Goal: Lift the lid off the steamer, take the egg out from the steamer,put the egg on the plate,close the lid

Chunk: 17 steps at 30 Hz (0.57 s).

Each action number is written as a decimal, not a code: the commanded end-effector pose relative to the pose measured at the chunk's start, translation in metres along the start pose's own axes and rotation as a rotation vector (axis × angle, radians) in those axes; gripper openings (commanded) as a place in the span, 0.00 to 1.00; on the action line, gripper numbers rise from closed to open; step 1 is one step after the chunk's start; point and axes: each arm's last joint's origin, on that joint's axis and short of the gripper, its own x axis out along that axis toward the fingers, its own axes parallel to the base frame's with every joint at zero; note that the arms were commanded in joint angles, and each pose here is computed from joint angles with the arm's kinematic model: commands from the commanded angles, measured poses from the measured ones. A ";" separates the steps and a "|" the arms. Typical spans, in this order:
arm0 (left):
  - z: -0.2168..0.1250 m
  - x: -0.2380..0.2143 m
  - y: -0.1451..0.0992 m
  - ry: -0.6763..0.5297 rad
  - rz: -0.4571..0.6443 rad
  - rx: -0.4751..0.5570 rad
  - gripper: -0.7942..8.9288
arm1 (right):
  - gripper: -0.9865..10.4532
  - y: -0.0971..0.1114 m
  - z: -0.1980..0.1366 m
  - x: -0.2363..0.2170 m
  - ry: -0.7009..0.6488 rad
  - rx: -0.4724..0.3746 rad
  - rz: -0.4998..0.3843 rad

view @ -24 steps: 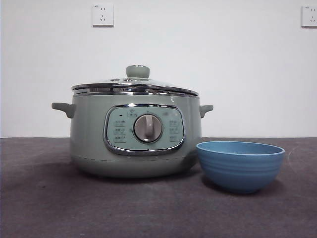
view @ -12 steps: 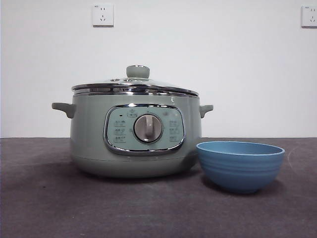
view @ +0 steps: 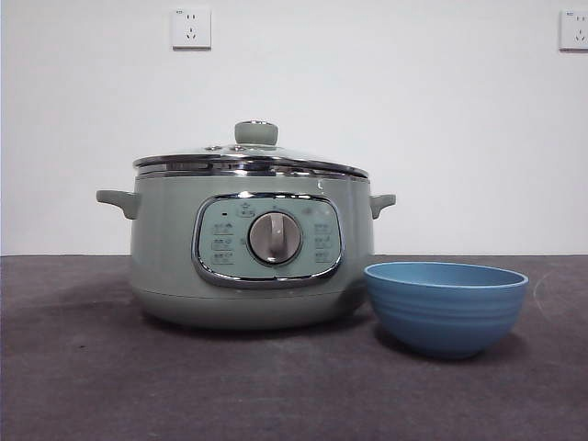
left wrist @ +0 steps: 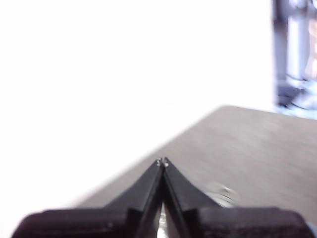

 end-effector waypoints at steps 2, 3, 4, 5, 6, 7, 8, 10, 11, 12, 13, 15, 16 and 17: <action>-0.002 -0.023 0.001 -0.011 0.108 0.110 0.08 | 0.09 -0.001 -0.001 0.001 0.005 0.006 0.003; -0.005 -0.029 0.000 -0.009 0.142 0.127 0.08 | 0.09 -0.001 -0.001 0.001 0.005 0.006 0.003; -0.009 -0.034 -0.002 -0.007 0.167 0.140 0.08 | 0.09 -0.001 -0.001 0.001 0.005 0.006 0.003; -0.016 -0.038 -0.004 -0.006 0.192 0.148 0.08 | 0.09 -0.001 -0.001 0.001 0.005 0.006 0.003; -0.023 -0.042 -0.007 -0.010 0.219 0.155 0.08 | 0.09 -0.001 -0.001 0.001 0.005 0.006 0.003; -0.031 -0.044 -0.008 -0.015 0.240 0.162 0.08 | 0.09 -0.001 -0.001 0.001 0.005 0.006 0.003; -0.042 -0.045 -0.011 -0.021 0.264 0.170 0.08 | 0.09 -0.001 -0.001 0.001 0.005 0.006 0.003; -0.066 -0.045 -0.014 -0.033 0.314 0.183 0.08 | 0.09 -0.001 -0.001 0.001 0.005 0.006 0.003; -0.079 -0.044 -0.016 -0.037 0.329 0.185 0.08 | 0.09 -0.001 -0.001 0.001 0.005 0.006 0.003; -0.098 -0.042 -0.018 -0.039 0.336 0.184 0.08 | 0.09 -0.001 -0.001 0.001 0.005 0.006 0.003; -0.113 -0.041 -0.021 -0.037 0.337 0.175 0.08 | 0.09 -0.001 -0.001 0.001 0.005 0.006 0.003; -0.147 -0.038 -0.027 -0.019 0.339 0.121 0.08 | 0.09 -0.001 -0.001 0.001 0.005 0.006 0.003; -0.161 -0.037 -0.030 -0.005 0.343 0.093 0.08 | 0.09 -0.001 -0.001 0.001 0.005 0.006 0.003; -0.178 -0.037 -0.033 0.013 0.343 0.063 0.08 | 0.09 -0.001 -0.001 0.001 0.005 0.006 0.003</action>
